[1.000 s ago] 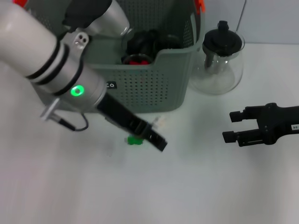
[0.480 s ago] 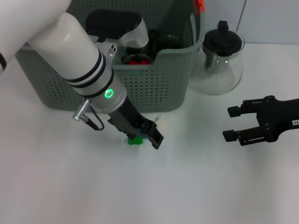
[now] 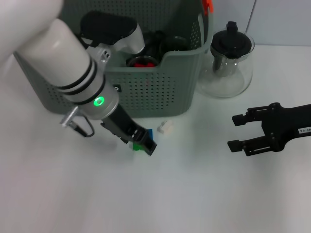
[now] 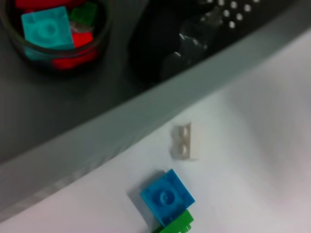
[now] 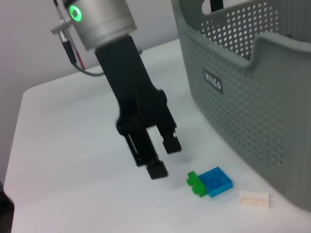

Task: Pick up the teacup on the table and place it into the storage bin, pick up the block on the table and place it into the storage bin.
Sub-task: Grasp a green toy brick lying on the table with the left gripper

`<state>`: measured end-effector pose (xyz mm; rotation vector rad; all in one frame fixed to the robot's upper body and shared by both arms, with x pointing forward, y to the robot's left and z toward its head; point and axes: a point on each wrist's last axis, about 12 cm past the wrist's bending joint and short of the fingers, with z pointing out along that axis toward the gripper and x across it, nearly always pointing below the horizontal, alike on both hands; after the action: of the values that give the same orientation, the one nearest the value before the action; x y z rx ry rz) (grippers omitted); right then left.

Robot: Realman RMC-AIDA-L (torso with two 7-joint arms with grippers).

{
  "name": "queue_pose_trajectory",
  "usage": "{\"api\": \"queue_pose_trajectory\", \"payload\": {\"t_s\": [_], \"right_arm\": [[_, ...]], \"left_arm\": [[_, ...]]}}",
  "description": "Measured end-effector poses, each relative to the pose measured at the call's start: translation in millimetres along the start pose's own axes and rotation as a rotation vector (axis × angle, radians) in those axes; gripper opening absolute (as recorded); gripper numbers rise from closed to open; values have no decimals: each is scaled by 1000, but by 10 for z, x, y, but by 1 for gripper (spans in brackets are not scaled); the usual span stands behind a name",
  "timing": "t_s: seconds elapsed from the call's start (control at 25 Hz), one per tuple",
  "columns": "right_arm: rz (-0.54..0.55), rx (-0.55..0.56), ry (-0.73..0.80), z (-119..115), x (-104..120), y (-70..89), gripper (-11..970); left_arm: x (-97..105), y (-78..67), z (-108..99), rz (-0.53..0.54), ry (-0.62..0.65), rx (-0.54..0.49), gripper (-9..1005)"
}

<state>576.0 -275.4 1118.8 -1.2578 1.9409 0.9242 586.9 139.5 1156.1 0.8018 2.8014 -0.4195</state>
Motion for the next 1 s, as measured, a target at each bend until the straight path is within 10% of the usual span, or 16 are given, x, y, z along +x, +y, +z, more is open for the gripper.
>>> {"api": "queue_pose_trajectory", "payload": {"t_s": [0.64, 1.0], "right_arm": [[27, -10, -5, 87, -52, 6, 837], [38, 9, -4, 65, -50, -21, 837]], "left_arm": [[695, 320, -232, 261, -309, 503, 707], [684, 336, -186, 336, -304, 484, 707]]}}
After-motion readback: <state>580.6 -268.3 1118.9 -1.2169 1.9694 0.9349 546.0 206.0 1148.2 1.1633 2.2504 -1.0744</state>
